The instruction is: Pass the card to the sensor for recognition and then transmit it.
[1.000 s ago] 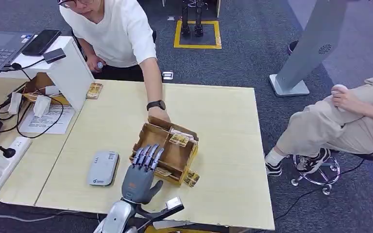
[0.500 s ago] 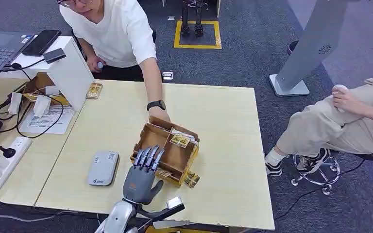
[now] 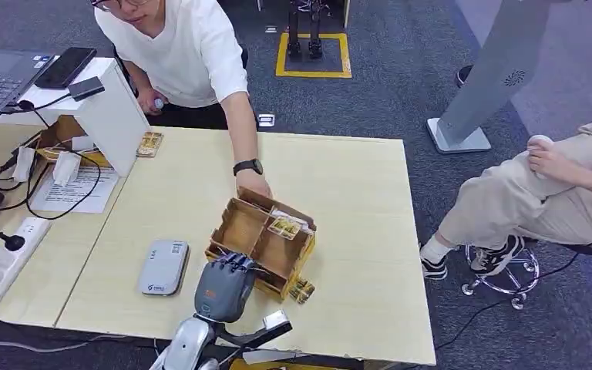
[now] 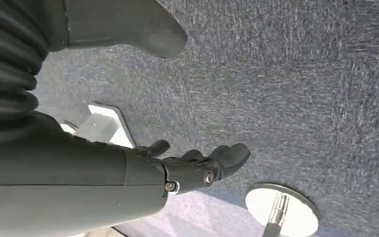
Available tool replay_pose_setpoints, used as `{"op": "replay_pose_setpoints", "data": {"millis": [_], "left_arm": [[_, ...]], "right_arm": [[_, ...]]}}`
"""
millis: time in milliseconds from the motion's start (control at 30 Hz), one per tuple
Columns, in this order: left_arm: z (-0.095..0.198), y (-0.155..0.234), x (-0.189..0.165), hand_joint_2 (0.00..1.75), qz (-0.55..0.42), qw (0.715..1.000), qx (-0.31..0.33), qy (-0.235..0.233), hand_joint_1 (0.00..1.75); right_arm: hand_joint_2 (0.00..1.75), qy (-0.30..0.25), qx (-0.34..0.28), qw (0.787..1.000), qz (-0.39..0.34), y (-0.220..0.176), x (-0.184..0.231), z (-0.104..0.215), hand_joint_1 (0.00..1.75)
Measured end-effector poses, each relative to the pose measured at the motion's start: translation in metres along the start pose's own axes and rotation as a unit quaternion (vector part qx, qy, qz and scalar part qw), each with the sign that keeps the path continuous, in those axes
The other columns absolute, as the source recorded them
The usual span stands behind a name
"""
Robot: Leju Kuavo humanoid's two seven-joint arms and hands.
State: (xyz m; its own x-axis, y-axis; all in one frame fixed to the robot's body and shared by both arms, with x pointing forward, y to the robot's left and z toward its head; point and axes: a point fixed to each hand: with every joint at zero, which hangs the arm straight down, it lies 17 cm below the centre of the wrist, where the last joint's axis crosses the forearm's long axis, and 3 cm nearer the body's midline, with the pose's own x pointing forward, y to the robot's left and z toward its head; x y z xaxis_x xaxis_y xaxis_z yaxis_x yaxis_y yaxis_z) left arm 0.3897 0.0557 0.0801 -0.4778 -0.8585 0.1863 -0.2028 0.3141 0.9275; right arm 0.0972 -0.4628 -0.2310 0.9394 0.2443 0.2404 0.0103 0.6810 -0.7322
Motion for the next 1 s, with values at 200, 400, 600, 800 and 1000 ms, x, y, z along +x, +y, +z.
{"op": "replay_pose_setpoints", "data": {"millis": [200,400,600,800,1000], "left_arm": [[0.000,0.001,0.003,1.75,0.005,1.000,0.001,-0.008,1.75],[0.002,0.000,0.004,1.75,0.009,1.000,0.000,-0.012,1.75],[0.004,0.001,0.003,1.75,0.024,1.000,0.003,-0.012,1.75],[0.001,0.017,0.009,1.75,0.066,0.997,0.028,-0.016,1.75],[-0.013,0.056,0.014,1.75,0.114,0.989,0.088,-0.029,1.75]], "right_arm": [[1.75,-0.003,0.000,1.000,0.001,0.000,0.001,0.000,0.00],[1.75,-0.005,0.000,1.000,0.002,0.000,0.002,0.000,0.00],[1.75,-0.006,0.000,1.000,0.002,0.000,0.002,0.000,0.00],[1.75,-0.005,0.000,1.000,0.001,0.000,0.001,0.000,0.00],[1.75,-0.005,0.000,1.000,0.000,0.000,0.001,0.000,0.00]]}}
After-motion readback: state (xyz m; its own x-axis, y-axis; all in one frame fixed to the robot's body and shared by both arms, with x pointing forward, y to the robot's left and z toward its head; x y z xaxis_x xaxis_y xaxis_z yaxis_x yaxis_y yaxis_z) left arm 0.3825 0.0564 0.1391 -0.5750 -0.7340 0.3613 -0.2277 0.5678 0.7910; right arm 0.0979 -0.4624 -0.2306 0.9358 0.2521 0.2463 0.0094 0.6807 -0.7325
